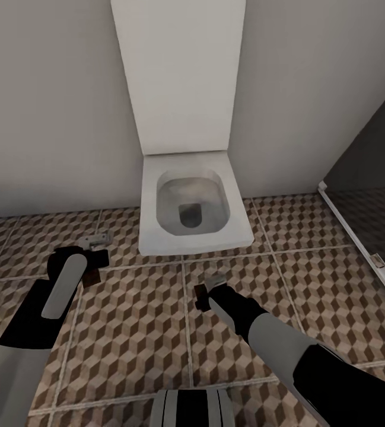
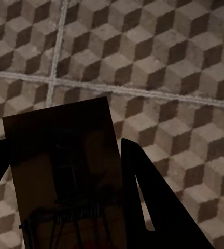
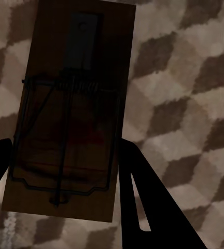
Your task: Take the four mousetraps from the cabinet in the bathroom and place them on the bathroom floor. Make sure all four end up on the same floor surface, and ensure that at least two of them are either under or directly next to the same bathroom sink.
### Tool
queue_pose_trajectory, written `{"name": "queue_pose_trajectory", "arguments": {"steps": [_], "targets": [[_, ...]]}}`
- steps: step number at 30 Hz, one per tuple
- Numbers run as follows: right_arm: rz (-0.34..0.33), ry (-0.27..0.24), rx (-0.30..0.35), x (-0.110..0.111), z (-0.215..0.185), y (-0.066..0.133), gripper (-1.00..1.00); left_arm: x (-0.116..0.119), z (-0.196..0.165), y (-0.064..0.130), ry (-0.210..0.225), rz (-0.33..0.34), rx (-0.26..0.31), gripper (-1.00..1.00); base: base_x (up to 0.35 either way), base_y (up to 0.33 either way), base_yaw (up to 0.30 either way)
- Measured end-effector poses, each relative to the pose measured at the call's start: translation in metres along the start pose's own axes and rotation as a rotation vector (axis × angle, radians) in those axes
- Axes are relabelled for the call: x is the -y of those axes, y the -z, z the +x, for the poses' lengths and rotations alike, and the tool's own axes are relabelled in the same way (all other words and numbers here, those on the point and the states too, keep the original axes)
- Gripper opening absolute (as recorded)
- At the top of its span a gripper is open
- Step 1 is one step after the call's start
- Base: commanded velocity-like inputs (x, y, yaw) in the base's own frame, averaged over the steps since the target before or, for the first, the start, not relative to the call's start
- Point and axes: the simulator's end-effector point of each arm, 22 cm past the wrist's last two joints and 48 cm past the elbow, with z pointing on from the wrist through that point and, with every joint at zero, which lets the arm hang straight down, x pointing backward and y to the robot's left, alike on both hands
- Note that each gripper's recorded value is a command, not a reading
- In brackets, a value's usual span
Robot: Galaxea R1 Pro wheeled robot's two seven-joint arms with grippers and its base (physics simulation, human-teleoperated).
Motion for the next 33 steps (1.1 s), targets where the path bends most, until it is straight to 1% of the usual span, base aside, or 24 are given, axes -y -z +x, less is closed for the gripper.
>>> {"name": "queue_pose_trajectory", "arguments": {"steps": [4, 13, 33], "targets": [[0.0, 0.0, 0.001, 0.0003, -0.0009, 0.0002, -1.0, 0.0, -0.0013, 0.001, 0.0, 0.0, 0.004, -1.0, 0.022, 0.001, 0.0], [0.001, 0.0, 0.002, 0.0004, -0.0013, 0.0004, -1.0, -0.0004, -0.002, 0.0015, 0.0, -0.002, 0.006, -1.0, 0.11, 0.013, 0.0], [0.001, 0.0, 0.002, 0.0004, -0.0013, 0.0003, -1.0, -0.0012, -0.0023, 0.0015, -0.001, -0.006, 0.008, -1.0, 0.009, 0.001, 0.0]]}}
